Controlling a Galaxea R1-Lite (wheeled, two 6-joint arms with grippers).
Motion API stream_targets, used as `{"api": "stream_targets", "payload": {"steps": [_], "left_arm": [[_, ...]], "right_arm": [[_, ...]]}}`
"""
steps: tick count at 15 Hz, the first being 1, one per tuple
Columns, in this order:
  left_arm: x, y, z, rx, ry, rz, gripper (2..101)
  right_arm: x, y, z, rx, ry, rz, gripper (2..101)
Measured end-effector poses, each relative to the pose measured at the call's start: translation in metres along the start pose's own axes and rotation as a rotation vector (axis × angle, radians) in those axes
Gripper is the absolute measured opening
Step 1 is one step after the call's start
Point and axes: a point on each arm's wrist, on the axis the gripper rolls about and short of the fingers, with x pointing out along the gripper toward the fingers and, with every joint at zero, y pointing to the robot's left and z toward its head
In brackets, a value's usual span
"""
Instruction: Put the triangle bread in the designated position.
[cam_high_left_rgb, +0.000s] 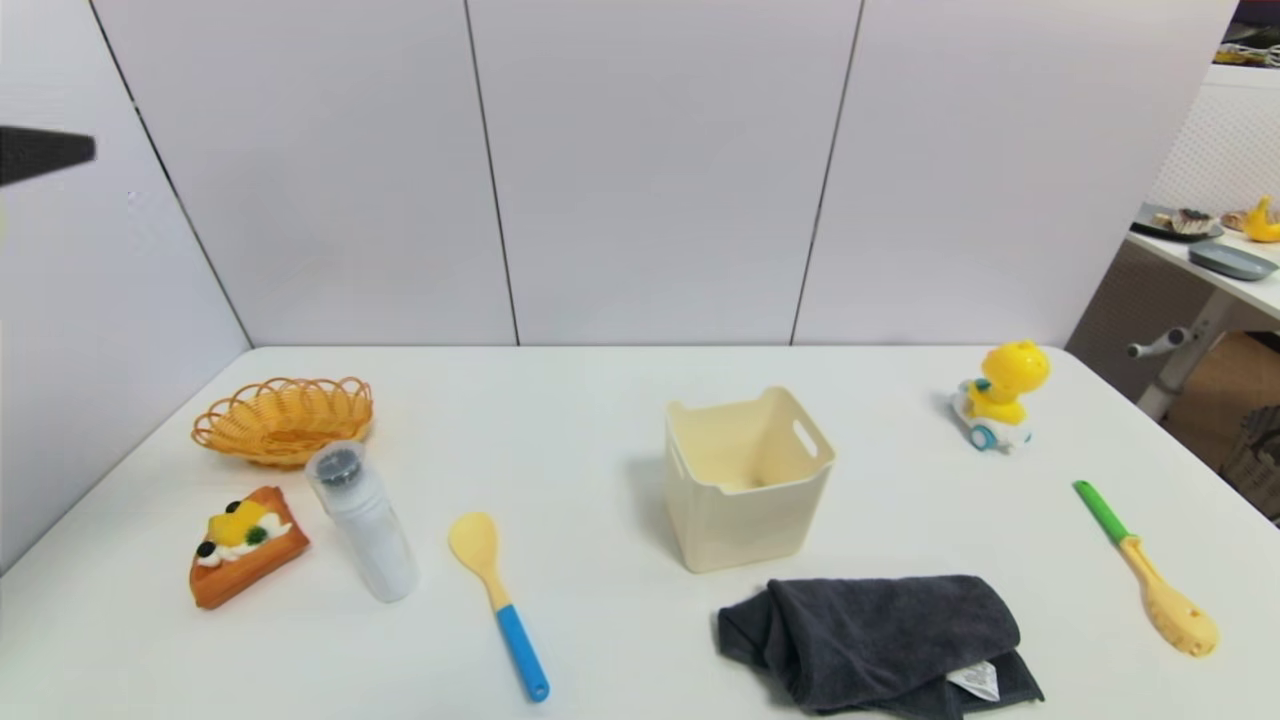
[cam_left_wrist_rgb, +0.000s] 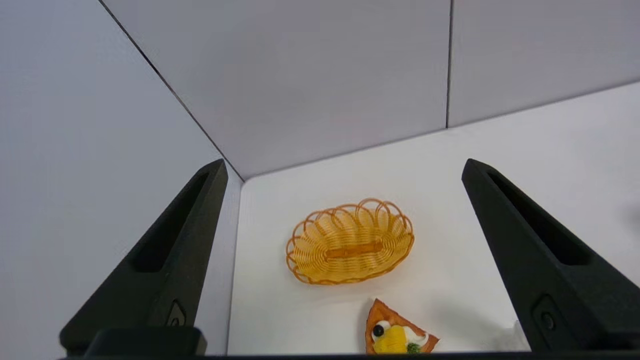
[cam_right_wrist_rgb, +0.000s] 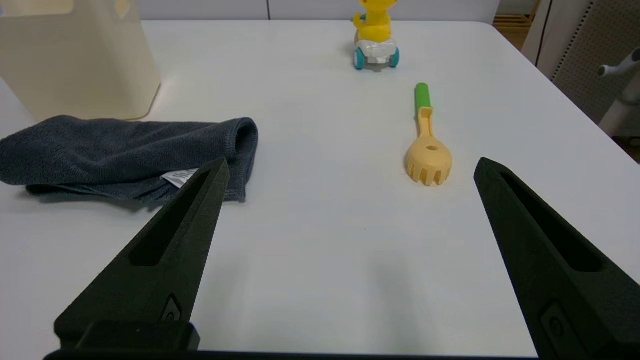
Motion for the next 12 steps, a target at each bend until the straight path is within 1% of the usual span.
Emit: {"api": "stream_targets", "payload": {"steps": [1, 3, 6, 9, 12], "left_arm": [[-0.024, -0.003, 0.008, -0.004, -0.042, 0.003, 95.4], [-0.07, -0.012, 0.011, -0.017, -0.091, -0.009, 95.9], [-0.142, -0.03, -0.01, -0.018, -0.126, -0.074, 96.6], [-0.184, -0.046, -0.062, -0.021, -0.108, -0.152, 97.0], [-0.194, -0.063, -0.125, -0.042, -0.032, -0.196, 97.0]], "right_arm": [[0.0, 0.0, 0.0, 0.0, 0.0, 0.001, 97.1], [0.0, 0.0, 0.0, 0.001, 0.0, 0.001, 97.1], [0.0, 0.0, 0.0, 0.001, 0.0, 0.001, 97.1], [0.0, 0.0, 0.0, 0.001, 0.0, 0.0, 97.1], [0.0, 0.0, 0.0, 0.001, 0.0, 0.0, 97.1]]}}
